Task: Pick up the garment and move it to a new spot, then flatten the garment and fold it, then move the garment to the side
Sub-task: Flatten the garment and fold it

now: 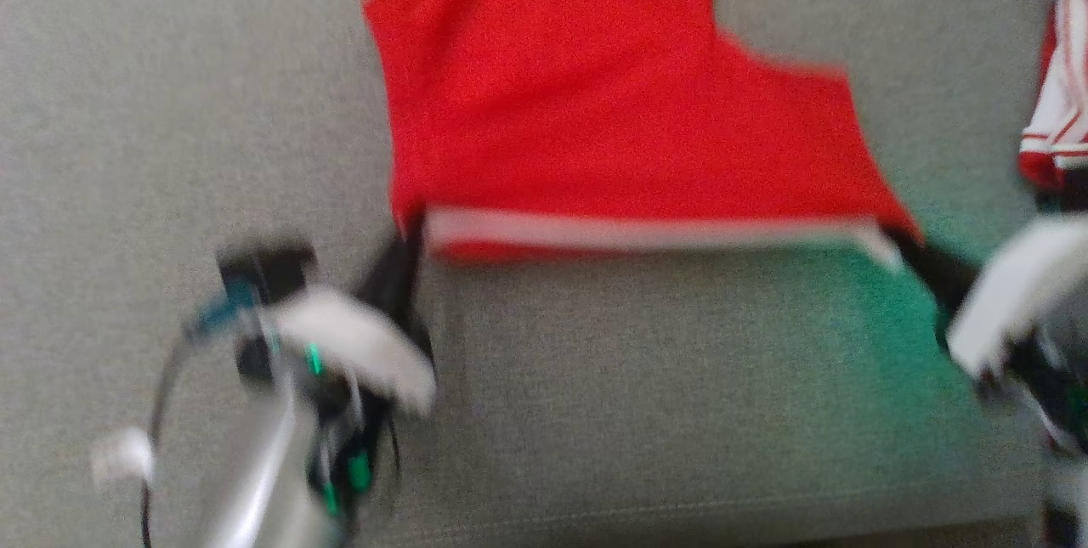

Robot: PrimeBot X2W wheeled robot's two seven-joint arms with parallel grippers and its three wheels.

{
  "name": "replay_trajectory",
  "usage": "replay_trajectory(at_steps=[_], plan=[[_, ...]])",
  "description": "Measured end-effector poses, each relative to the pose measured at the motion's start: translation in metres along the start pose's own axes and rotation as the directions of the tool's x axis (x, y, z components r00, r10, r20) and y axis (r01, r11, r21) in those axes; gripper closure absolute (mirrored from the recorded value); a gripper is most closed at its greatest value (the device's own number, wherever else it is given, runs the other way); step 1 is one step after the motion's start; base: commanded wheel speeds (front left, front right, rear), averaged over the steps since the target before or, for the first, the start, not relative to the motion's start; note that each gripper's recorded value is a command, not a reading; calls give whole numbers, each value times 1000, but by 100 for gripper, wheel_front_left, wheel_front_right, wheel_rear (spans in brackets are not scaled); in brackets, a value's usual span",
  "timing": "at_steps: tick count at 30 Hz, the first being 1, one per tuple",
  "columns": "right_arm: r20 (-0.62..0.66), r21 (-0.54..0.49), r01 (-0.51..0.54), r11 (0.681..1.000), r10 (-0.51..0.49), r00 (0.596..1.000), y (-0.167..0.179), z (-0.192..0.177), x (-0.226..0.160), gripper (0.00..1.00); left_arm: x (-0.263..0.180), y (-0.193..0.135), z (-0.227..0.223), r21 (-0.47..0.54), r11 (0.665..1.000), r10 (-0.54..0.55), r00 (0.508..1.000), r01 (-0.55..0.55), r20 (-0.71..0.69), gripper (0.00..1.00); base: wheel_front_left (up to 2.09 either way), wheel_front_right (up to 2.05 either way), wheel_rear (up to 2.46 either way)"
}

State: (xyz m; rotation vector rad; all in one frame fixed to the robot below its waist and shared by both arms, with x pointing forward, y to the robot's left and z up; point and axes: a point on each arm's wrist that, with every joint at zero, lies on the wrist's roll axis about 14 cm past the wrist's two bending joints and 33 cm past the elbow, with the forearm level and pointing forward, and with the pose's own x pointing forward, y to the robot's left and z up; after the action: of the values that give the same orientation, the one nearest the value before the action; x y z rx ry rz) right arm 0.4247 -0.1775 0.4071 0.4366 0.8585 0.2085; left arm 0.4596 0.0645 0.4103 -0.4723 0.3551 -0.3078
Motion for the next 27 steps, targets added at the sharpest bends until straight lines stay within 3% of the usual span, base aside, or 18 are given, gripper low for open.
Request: replay_trajectory(at_steps=[5, 8, 11, 16, 27], plan=[[-67, 15, 45, 999, -44, 997, -11, -46, -69, 100, -86, -27, -47, -128, 991, 26, 992, -42, -122, 100, 0, 0, 0], [-83, 28, 56, 998, -53, 995, -7, -65, -107, 100, -130, -42, -44, -198, 976, 67, 992, -88, -109, 100, 0, 0, 0], [-98, 35, 52, 998, -48, 994, -2, -69, -114, 100, -143, -44, -34, -235, 966, 86, 993, -104, -82, 100, 0, 0, 0], [-98, 7, 42, 999, -41, 994, 1, -43, -93, 100, -130, -45, -22, -242, 966, 71, 995, -88, -76, 100, 0, 0, 0], [-145, -217, 23, 976, -56, 988, 25, 53, -7, 100, -81, -50, 31, -219, 976, 6, 1000, 1, 31, 100, 0, 0, 0]])
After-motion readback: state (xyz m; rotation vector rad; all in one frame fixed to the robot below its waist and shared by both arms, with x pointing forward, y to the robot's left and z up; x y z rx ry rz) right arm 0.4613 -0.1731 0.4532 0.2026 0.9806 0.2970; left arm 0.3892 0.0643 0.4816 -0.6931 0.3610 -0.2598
